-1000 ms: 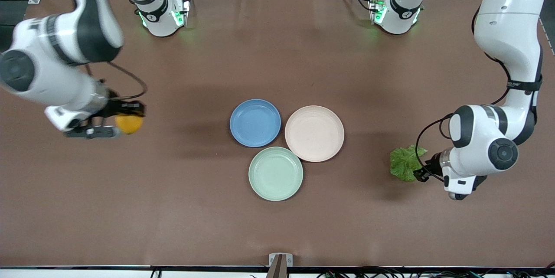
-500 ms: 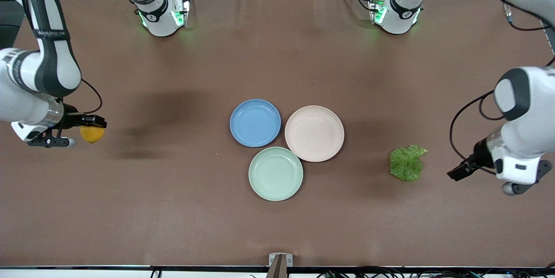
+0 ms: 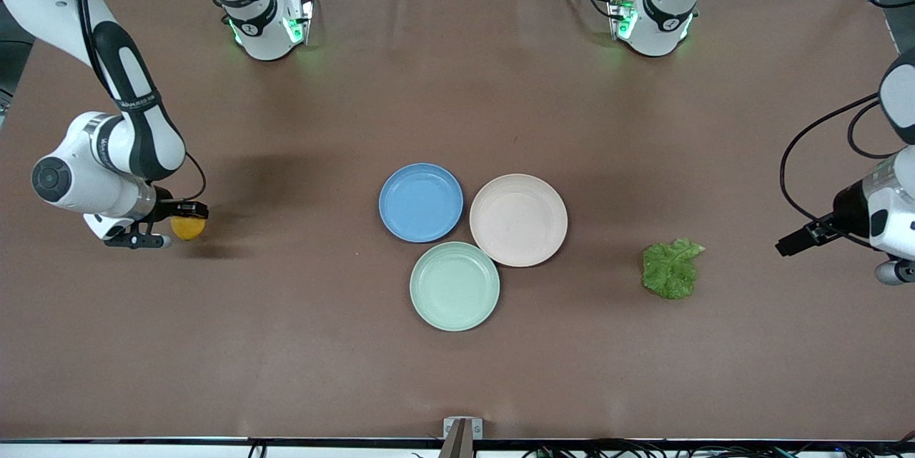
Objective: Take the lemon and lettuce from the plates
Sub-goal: 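Carry the lemon away with the right gripper while the left gripper drops lettuce, then release the lemon onto the table with the right gripper and raise it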
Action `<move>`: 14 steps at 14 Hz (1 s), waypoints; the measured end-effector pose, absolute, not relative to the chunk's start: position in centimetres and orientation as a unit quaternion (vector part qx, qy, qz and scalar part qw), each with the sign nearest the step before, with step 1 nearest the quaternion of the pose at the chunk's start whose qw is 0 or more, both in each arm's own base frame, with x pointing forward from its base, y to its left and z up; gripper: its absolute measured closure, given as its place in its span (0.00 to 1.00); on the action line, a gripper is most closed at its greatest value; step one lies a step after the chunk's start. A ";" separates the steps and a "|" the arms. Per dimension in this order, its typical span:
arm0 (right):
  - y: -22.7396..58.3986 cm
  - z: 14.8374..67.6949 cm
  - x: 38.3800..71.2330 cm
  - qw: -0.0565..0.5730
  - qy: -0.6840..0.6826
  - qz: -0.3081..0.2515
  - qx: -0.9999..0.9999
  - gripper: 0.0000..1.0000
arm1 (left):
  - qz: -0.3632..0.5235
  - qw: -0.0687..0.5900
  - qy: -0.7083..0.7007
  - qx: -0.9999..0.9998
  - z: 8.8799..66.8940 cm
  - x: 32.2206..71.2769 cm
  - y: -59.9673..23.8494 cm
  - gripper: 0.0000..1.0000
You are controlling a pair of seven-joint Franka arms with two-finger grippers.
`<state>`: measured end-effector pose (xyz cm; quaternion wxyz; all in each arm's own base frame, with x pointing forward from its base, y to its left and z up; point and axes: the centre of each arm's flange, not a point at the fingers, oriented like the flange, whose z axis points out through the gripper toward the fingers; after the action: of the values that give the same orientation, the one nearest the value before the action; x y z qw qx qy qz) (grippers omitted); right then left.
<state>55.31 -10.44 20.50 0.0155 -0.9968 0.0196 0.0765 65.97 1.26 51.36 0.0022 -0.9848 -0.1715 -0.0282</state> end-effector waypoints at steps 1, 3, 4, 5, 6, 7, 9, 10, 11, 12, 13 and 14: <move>-10.3 20.3 55.4 0.015 0.018 0.074 -0.997 0.40 | -0.021 0.004 -0.162 -0.987 51.9 65.8 1.4 0.00; -10.0 19.8 55.6 0.014 0.016 0.069 -0.997 0.40 | -0.013 0.006 -0.139 -0.990 52.9 65.4 1.5 0.00; -9.8 19.6 55.6 0.013 0.014 0.067 -0.998 0.40 | -0.013 0.009 -0.122 -0.992 53.4 65.2 1.5 0.00; -9.7 19.3 55.7 0.012 0.013 0.064 -0.998 0.40 | -0.011 0.017 -0.106 -0.994 53.8 64.9 1.7 0.00; -9.6 18.9 55.8 0.011 0.012 0.061 -0.998 0.40 | -0.005 0.030 -0.092 -0.995 54.0 64.7 1.8 0.00; -9.5 18.5 55.8 0.011 0.011 0.060 -0.998 0.40 | 0.001 0.043 -0.080 -0.996 54.2 64.5 1.6 0.00; -9.3 18.4 55.9 0.010 0.009 0.058 -0.998 0.40 | 0.005 0.057 -0.065 -0.996 54.7 64.3 0.4 0.00; -9.1 18.4 56.0 0.010 0.008 0.057 -0.998 0.40 | 0.005 0.058 -0.059 -0.997 54.8 64.3 -0.3 0.00; -8.9 18.4 56.0 0.010 0.007 0.057 -0.998 0.40 | 0.004 0.058 -0.055 -0.997 55.0 64.3 -0.8 0.00; -8.8 18.4 56.1 0.010 0.006 0.057 -0.998 0.39 | 0.001 0.057 -0.054 -0.997 55.3 64.2 -0.9 0.00; -8.6 18.4 56.1 0.010 0.006 0.058 -0.998 0.35 | -0.002 0.056 -0.055 -0.997 55.7 64.1 -0.8 0.00; -8.6 18.6 56.1 0.010 0.005 0.059 -0.998 0.25 | -0.006 0.054 -0.057 -0.997 56.3 63.9 -0.8 0.00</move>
<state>56.14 -8.57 18.59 0.0104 -0.9982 0.0051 0.0593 63.94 -0.80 56.29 0.0542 -0.9969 -0.0567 -0.0059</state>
